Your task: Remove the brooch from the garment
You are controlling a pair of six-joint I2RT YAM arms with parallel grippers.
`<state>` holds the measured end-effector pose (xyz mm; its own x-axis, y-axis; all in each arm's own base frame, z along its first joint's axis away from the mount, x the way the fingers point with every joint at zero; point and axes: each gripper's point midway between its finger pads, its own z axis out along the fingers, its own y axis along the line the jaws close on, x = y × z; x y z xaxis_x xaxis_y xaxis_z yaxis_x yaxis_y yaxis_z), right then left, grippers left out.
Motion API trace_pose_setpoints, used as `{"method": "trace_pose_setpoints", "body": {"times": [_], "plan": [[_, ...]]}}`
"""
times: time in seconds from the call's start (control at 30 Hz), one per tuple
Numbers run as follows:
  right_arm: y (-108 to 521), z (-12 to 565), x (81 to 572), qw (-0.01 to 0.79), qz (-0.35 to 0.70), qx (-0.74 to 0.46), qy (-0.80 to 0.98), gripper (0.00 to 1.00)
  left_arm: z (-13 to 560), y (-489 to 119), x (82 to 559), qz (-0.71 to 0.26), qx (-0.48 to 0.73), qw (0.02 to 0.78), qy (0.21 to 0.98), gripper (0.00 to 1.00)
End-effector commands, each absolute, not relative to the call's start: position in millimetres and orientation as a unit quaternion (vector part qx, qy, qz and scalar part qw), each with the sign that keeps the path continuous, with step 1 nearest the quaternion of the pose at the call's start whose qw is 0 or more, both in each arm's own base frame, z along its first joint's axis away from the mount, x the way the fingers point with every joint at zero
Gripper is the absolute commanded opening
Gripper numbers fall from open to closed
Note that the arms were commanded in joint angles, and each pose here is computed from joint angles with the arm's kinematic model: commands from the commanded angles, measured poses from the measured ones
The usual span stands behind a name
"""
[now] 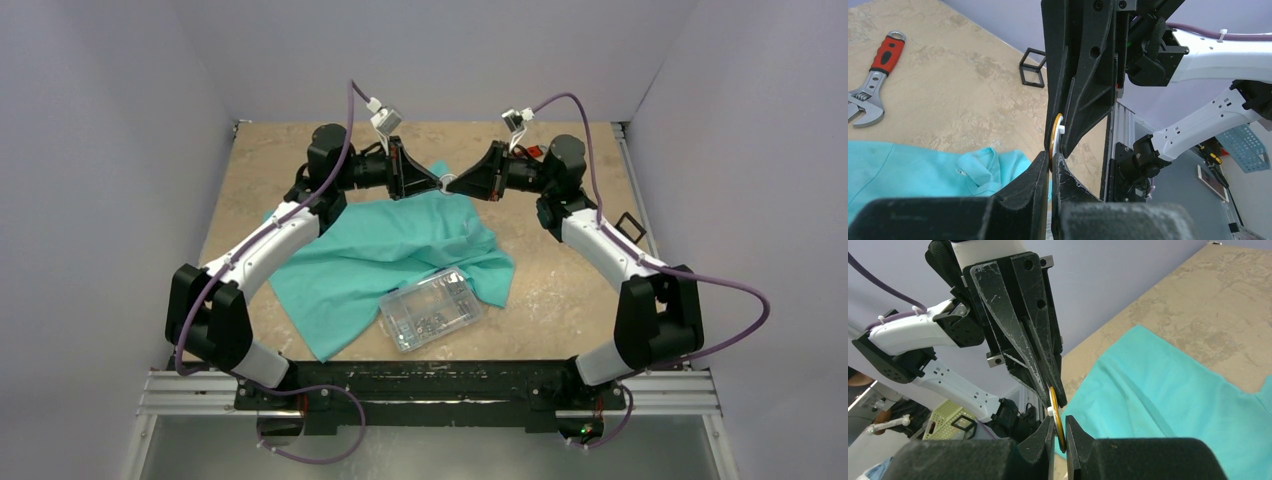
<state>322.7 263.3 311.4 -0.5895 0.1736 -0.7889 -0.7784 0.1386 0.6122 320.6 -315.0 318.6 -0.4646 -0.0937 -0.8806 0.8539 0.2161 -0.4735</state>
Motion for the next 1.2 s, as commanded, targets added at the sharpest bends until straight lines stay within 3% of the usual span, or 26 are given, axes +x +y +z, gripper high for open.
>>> {"method": "trace_pose_setpoints", "body": {"times": [0.0,0.3,0.67,1.17], "plan": [[262.2,319.7,329.9,0.405,0.605,-0.239,0.642,0.12,361.0,-314.9,304.9,-0.559,0.333,0.465,0.601,0.00],[256.9,313.0,336.9,0.392,0.620,-0.194,0.651,0.01,365.0,-309.4,307.3,-0.555,0.313,0.481,0.602,0.00],[250.2,317.1,335.3,0.370,0.661,-0.169,0.631,0.00,368.5,-304.5,304.2,-0.524,0.334,0.513,0.592,0.00],[237.1,335.3,323.7,0.405,0.673,-0.171,0.594,0.04,362.8,-295.6,329.2,-0.547,0.231,0.500,0.631,0.00]]}}
